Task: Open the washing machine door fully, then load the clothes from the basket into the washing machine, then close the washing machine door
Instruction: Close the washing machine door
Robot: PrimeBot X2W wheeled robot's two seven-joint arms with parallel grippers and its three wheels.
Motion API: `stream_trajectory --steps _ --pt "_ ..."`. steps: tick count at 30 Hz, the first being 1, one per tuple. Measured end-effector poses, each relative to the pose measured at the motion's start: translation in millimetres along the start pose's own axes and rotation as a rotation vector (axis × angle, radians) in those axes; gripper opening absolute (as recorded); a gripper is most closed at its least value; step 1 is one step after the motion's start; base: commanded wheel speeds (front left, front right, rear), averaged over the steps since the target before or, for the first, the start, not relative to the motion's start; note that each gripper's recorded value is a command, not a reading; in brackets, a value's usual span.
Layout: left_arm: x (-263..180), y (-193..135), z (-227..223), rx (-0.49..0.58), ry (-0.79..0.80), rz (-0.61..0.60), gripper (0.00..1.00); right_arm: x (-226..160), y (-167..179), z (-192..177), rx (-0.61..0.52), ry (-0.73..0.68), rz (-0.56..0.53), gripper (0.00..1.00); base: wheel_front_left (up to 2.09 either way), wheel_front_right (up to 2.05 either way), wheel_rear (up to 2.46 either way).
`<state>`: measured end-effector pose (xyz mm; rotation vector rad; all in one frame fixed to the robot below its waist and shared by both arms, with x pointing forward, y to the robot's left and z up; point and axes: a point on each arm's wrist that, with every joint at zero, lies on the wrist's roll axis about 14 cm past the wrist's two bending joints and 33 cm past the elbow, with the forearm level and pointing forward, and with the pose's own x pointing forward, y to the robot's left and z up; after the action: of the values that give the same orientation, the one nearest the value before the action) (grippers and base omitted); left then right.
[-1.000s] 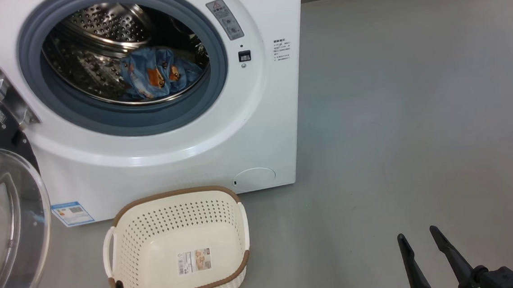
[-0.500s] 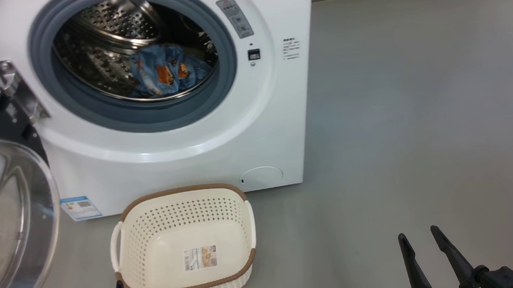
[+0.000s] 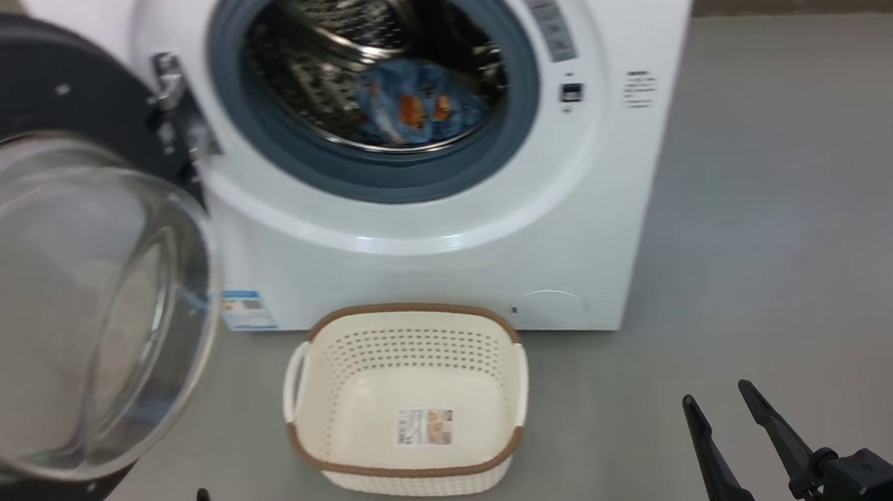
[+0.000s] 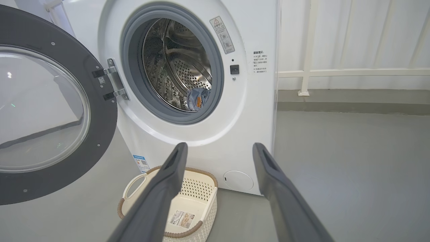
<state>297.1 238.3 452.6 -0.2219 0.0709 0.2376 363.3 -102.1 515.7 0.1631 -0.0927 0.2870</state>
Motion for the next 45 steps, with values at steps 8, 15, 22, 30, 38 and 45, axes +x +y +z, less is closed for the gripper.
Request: stream_trajectory --steps 8,15,22,30,38,45 --pt "-30 45 7 -0.018 -0.037 0.156 1.0 25 45 -4 0.011 0.005 0.149 1.0 0.0 0.0 0.0" --pt "-64 88 18 -0.047 -0.095 0.325 1.0 40 105 -9 0.022 0.016 0.333 1.0 0.0 0.0 0.0" --pt "-80 113 26 -0.069 -0.123 0.426 1.0 53 136 -14 0.034 0.023 0.425 1.0 0.0 0.0 0.0" --pt "-84 119 26 -0.119 -0.133 0.464 0.0 55 143 -24 0.043 0.052 0.445 1.0 0.0 0.0 0.0" --pt "-90 133 27 -0.265 -0.174 0.516 0.0 58 142 -21 0.04 0.04 0.443 1.0 0.0 0.0 0.0" --pt "-103 166 34 -0.568 -0.306 0.611 0.0 59 141 -21 0.043 0.039 0.441 1.0 0.0 0.0 0.0"
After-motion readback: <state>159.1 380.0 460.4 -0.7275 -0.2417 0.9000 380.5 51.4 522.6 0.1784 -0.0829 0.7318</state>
